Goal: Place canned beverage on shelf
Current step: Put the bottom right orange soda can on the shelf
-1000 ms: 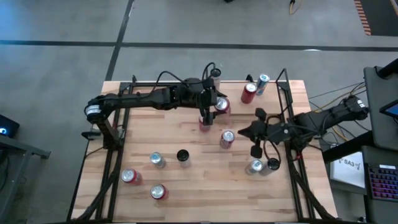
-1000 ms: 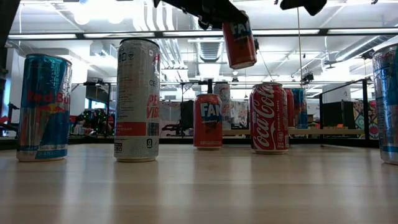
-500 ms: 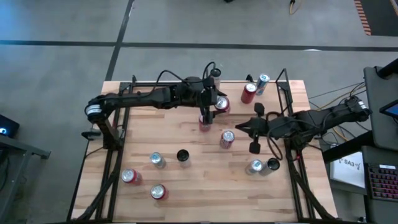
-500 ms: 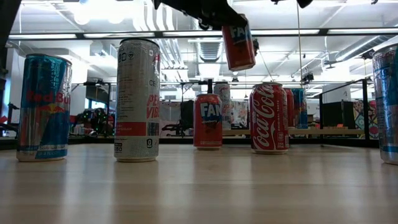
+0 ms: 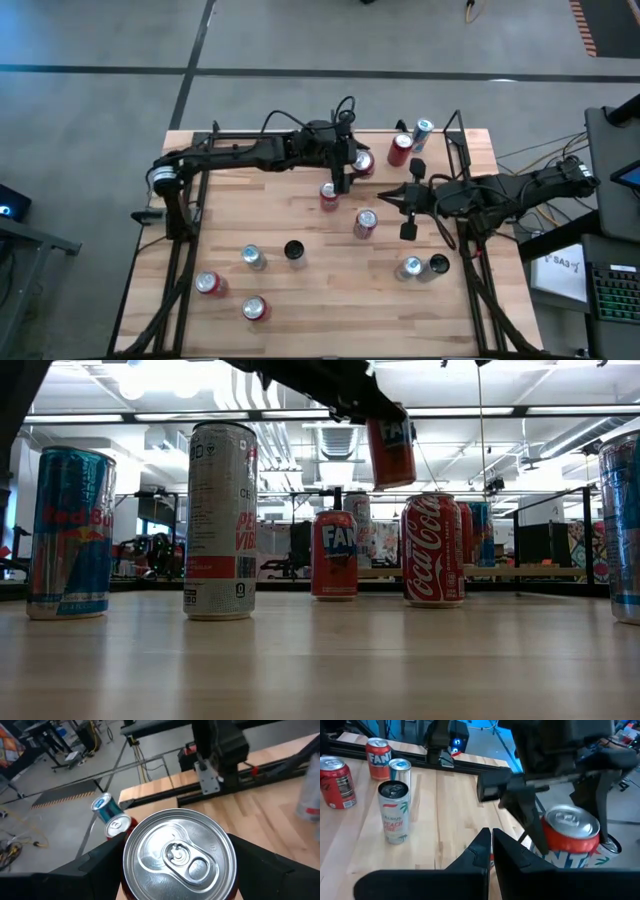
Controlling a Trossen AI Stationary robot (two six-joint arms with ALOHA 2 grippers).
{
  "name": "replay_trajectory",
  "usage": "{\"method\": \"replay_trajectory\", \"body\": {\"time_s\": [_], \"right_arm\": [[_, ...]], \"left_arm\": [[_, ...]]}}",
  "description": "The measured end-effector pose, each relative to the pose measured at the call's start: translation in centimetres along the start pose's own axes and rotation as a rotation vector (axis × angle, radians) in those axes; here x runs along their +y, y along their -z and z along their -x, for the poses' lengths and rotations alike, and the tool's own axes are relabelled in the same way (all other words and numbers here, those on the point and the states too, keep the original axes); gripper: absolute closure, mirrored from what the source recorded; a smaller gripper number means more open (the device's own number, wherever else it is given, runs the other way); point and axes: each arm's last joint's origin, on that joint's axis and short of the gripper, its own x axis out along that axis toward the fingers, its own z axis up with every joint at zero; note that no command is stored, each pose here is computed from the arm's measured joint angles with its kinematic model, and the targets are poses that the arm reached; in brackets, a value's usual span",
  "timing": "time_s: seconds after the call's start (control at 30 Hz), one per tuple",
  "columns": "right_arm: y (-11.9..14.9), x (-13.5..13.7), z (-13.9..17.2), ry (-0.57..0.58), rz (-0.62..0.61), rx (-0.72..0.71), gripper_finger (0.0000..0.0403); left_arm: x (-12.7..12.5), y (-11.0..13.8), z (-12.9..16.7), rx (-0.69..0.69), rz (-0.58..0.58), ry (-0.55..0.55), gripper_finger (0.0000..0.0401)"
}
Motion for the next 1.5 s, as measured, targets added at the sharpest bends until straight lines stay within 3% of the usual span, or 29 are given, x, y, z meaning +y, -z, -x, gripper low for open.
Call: {"method": "replay_trajectory", "body": {"time_s": [0.77,1.5], "right_arm": [[0.8,-0.6,1.5,-0.036,-0.054,0.051,0.0394],[0.9,-0.6,1.5,-0.035,-0.06,0.055,0.0394]], "left_arm": [[0.7,2.2,-4.8,0.116,0.055,0.022,0.0111],[1.3,2.6,-5.5,0.123,0.08,0.012,0.011]]}}
